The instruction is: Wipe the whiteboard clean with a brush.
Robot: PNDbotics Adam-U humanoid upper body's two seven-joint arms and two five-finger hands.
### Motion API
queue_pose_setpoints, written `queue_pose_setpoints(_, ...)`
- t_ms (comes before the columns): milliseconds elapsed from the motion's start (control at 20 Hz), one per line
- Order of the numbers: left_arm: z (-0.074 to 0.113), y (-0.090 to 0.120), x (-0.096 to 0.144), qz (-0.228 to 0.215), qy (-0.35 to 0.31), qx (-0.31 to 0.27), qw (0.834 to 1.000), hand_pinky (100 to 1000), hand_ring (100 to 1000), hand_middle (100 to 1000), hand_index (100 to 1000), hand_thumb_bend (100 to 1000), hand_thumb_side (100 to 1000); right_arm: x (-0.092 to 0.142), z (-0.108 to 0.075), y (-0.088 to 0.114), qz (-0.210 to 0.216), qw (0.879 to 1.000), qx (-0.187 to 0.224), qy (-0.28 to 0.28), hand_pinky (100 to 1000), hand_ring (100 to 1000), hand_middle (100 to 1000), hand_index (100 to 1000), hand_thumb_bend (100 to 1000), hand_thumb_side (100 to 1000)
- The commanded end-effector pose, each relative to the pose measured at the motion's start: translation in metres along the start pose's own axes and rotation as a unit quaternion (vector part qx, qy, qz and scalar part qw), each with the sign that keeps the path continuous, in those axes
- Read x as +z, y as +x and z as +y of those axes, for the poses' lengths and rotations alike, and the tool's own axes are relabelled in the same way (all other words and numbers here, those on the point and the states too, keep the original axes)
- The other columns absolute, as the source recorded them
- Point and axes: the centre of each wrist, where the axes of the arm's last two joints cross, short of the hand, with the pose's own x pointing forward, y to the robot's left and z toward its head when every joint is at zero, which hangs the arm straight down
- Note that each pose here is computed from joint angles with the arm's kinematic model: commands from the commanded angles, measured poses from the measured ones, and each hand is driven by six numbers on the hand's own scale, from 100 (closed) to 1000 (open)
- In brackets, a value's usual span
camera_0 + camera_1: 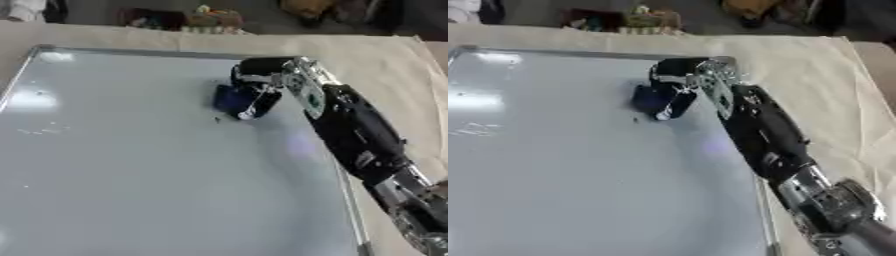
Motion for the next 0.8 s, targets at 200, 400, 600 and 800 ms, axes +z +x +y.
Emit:
queue_pose_setpoints(200, -0.001, 0.006, -0.005, -0.015, -0.005, 0.0, 1.0, 331, 389, 453, 487, 100, 854, -0.008, 0.026, 0.003, 0.011, 0.996, 0.049, 0.075, 224, 325, 100, 184, 100, 247)
queue_pose_setpoints(400, 0.0, 0.006, -0.005, -0.014, -0.005, 0.0, 1.0, 331, 389, 454, 487, 100, 855, -0.007, 0.032, 0.003, 0.003, 0.995, 0.043, 0.085, 223, 320, 100, 183, 100, 251)
queue_pose_setpoints(600, 0.0, 0.006, -0.005, -0.014, -0.004, 0.0, 1.0, 332, 389, 454, 488, 100, 854, -0.006, 0.038, 0.002, -0.006, 0.995, 0.029, 0.097, 221, 314, 100, 183, 100, 254)
queue_pose_setpoints(800, 0.0, 0.006, -0.005, -0.013, -0.004, 0.0, 1.0, 332, 389, 454, 488, 100, 854, -0.006, 0.041, 0.003, -0.022, 0.994, 0.012, 0.111, 221, 304, 100, 183, 100, 259)
